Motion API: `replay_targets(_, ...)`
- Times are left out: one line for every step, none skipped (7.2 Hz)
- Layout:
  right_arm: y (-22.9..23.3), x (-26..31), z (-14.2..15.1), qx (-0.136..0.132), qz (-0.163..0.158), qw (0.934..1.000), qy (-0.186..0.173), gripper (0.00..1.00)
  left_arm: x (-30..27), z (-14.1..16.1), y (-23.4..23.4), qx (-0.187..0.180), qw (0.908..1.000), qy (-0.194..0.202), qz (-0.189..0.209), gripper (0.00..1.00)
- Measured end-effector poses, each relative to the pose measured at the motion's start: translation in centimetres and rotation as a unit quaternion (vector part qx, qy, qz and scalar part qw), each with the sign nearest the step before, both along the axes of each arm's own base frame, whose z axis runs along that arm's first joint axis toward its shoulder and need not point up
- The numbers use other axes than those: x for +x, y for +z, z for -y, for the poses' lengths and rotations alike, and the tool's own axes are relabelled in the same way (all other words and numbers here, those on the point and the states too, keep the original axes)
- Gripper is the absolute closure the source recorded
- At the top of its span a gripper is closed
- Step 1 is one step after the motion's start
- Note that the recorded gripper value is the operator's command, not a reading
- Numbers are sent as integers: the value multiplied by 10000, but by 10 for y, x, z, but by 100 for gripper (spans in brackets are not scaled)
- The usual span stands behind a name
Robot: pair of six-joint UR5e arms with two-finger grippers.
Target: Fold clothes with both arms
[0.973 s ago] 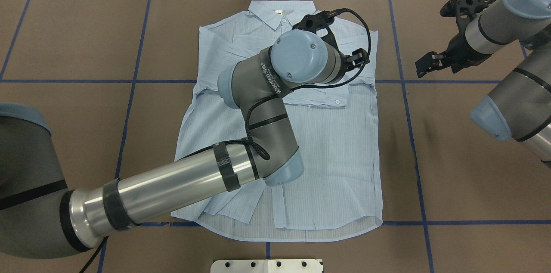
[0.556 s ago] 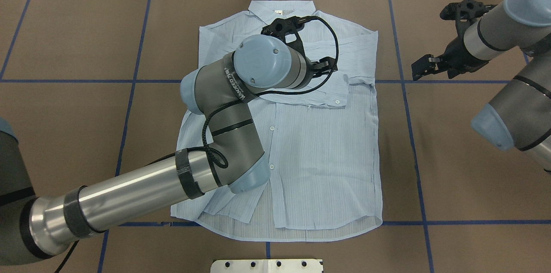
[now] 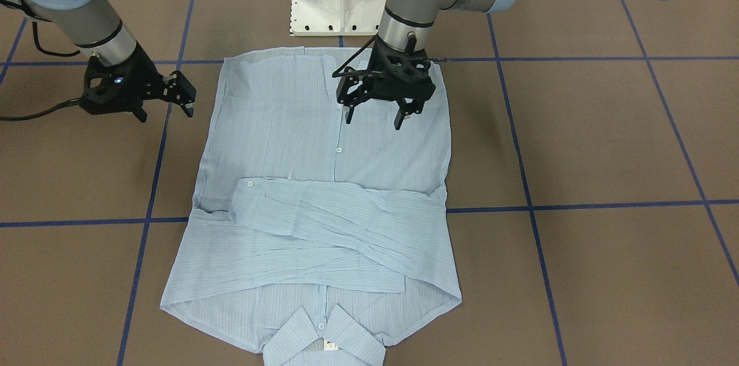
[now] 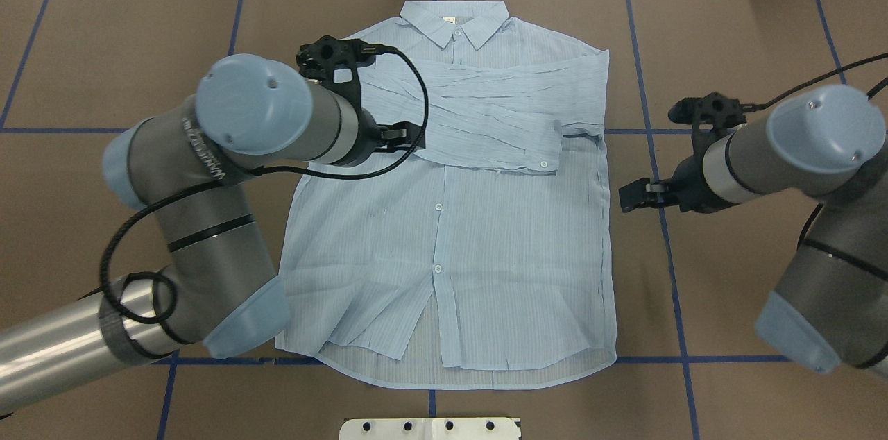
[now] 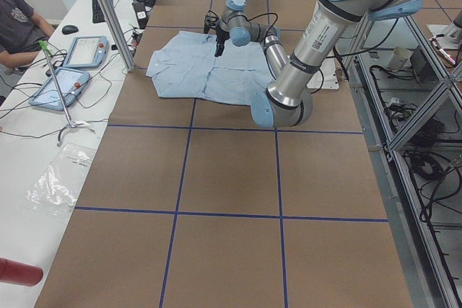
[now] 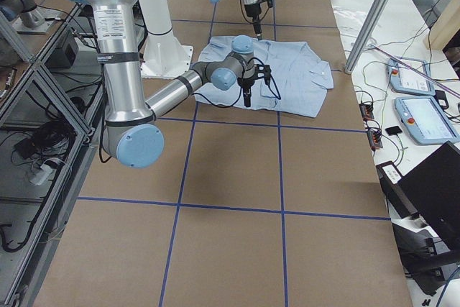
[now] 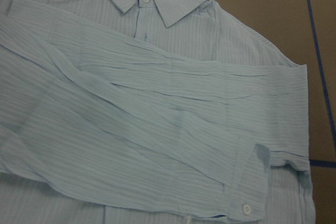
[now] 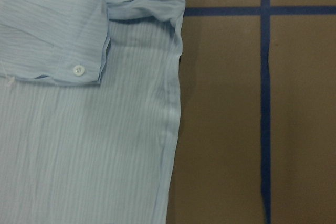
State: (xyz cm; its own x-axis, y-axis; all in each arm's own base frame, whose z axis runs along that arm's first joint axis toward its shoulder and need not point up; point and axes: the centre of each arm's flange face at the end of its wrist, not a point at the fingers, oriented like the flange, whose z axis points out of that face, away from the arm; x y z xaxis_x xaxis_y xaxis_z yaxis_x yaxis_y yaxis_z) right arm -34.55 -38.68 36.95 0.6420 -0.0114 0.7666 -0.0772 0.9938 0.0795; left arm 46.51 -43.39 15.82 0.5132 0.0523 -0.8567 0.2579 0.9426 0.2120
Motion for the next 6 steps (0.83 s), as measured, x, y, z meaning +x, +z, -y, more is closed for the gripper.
replay_targets(-8,-28,-37,-89,-11,9999,108,0,-18,-11,9,18,10000,83,8,0)
replay_targets(-11,-57,-74,-67,-71,9999,139,0,-26,-17,12,23,9999,131,-3,0)
replay_targets(-9,-74,-100,-67,-119,9999,72,1,-30,-20,12,29,9999,149,-19,0)
replay_targets(-4,-81,-114,-128,-172,9998,-32,1,-31,-21,12,36,9999,155,-31,0)
replay_targets(2,-83,-122,-252,-201,9993,-174,2,-31,-22,11,40,9999,160,-40,0)
replay_targets(6,-83,-128,-403,-210,9985,-305,6,-31,-22,11,42,9998,165,-43,0)
